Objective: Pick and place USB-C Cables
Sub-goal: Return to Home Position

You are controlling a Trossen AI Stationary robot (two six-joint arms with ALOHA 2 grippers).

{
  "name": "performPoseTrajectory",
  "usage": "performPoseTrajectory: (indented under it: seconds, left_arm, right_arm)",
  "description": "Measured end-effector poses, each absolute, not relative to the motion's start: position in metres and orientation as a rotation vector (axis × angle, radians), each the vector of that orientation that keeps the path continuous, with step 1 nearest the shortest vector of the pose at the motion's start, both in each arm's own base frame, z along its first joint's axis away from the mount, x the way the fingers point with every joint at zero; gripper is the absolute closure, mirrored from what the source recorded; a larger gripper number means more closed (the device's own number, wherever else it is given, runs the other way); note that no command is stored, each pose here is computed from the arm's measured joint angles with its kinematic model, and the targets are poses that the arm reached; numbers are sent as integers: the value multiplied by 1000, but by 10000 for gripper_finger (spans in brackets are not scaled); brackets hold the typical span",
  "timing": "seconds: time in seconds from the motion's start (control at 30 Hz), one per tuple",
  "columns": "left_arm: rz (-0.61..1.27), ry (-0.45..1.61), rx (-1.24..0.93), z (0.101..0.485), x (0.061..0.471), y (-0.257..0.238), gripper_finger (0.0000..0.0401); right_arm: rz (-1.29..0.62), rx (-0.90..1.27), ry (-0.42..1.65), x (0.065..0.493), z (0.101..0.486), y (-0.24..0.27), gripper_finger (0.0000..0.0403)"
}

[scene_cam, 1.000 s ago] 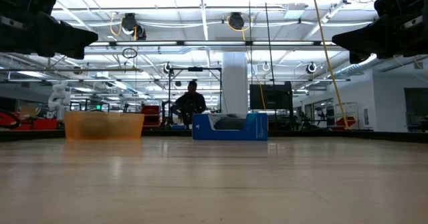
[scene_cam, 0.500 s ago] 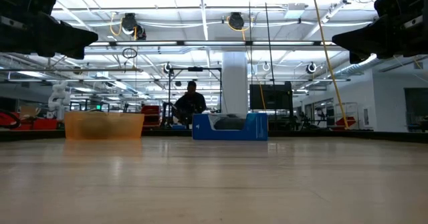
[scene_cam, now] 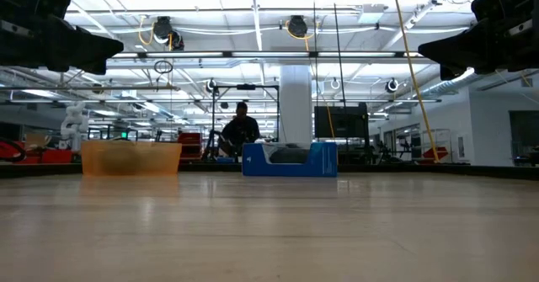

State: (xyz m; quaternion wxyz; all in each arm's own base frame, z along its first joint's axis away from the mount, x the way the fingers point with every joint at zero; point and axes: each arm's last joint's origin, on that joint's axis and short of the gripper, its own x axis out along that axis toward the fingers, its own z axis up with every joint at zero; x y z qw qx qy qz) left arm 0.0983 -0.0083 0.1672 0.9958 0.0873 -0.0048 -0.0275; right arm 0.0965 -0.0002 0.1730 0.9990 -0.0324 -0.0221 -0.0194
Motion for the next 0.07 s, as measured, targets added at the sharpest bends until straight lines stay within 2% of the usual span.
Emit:
performPoseTrajectory:
  seconds: [0.07]
  left_arm:
    - [-55, -10, 175, 167, 98, -8, 366]
  right_arm:
    - [-39, -64, -44, 96, 173, 0, 403]
